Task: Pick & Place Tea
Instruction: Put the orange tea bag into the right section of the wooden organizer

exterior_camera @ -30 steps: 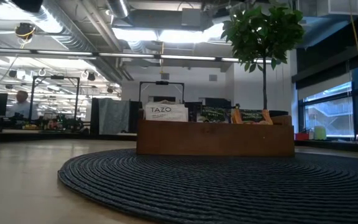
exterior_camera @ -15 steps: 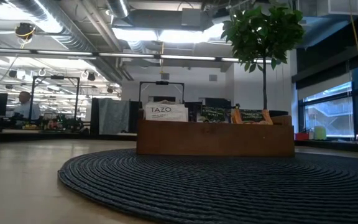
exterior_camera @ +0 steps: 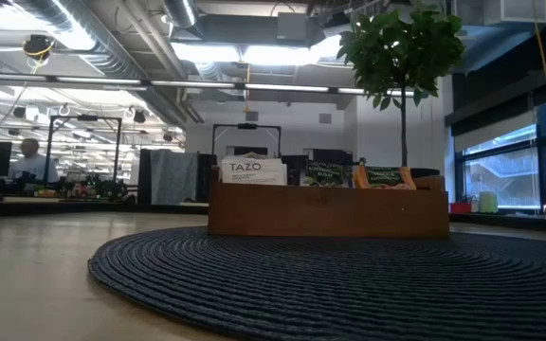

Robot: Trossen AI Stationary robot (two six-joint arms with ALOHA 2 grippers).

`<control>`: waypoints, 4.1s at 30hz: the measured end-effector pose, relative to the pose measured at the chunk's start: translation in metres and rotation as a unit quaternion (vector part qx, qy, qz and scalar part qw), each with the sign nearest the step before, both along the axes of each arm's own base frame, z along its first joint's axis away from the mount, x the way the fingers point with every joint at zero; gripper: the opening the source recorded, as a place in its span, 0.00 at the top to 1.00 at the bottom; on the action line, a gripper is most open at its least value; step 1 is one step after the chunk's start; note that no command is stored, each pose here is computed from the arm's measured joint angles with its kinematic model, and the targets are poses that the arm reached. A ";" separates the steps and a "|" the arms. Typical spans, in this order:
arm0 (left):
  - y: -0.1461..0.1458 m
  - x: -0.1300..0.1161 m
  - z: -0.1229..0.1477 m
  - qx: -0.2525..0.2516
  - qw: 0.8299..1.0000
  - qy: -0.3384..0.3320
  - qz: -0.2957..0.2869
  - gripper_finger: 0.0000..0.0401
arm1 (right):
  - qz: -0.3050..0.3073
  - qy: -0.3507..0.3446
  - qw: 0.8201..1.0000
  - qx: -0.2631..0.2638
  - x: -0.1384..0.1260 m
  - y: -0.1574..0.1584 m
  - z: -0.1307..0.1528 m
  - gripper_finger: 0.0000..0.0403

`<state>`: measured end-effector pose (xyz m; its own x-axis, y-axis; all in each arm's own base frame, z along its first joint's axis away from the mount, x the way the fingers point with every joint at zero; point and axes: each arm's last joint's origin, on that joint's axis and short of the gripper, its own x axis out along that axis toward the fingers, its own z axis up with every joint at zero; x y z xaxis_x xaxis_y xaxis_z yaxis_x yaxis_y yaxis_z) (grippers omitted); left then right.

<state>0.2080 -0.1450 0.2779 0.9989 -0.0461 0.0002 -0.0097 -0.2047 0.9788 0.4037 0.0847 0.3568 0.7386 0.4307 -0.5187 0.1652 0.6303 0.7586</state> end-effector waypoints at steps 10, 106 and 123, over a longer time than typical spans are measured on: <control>-0.002 -0.001 0.000 0.000 1.000 0.001 -0.006 0.97 | 0.000 -0.001 1.000 0.003 0.000 0.000 0.000 0.97; 0.086 0.083 -0.021 -0.858 0.486 -0.160 -0.055 0.89 | -0.279 -0.425 0.809 -0.296 -0.110 -0.021 -0.073 0.99; 0.086 0.081 -0.017 -0.858 0.478 -0.170 -0.073 0.99 | -0.278 -0.416 0.816 -0.289 -0.110 -0.021 -0.075 0.97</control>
